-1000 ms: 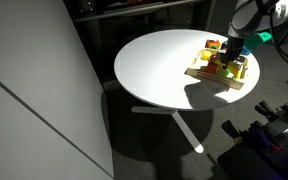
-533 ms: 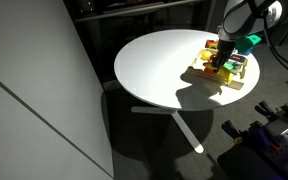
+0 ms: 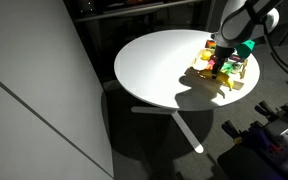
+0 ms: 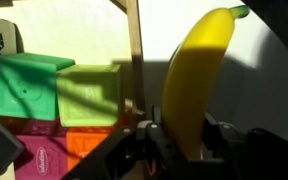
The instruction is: Pick up the toy banana from the tray and put it on the table
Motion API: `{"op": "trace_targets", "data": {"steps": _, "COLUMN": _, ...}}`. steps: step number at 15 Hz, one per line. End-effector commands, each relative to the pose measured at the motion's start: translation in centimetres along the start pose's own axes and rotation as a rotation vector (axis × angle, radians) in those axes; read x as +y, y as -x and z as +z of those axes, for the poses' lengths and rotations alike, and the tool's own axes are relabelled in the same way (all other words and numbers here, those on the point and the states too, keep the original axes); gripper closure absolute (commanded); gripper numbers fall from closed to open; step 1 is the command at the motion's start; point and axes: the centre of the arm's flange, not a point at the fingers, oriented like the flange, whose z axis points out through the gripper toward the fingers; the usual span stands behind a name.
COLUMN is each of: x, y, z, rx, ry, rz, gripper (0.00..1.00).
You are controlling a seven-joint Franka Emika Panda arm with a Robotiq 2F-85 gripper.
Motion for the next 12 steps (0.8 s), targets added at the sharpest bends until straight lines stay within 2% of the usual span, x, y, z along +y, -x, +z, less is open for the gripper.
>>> {"op": "trace_targets", "data": {"steps": 1, "x": 0.3, "y": 0.9, "z": 0.4, "rx": 0.003, "ry": -0.01, "rz": -0.056, "gripper": 0.35}}
{"op": "trace_targets", "data": {"steps": 4, "x": 0.8, "y": 1.1, "z": 0.4, "rx": -0.001, "ry": -0.01, "rz": -0.048, "gripper": 0.13}}
{"op": "trace_targets", "data": {"steps": 6, "x": 1.3, "y": 1.1, "z": 0.1, "rx": -0.009, "ry": 0.011, "rz": 0.006, "gripper": 0.01}}
{"op": "trace_targets", "data": {"steps": 12, "x": 3.6, "y": 2.2, "z": -1.5, "rx": -0.043, "ry": 0.096, "rz": 0.296, "gripper": 0.0}}
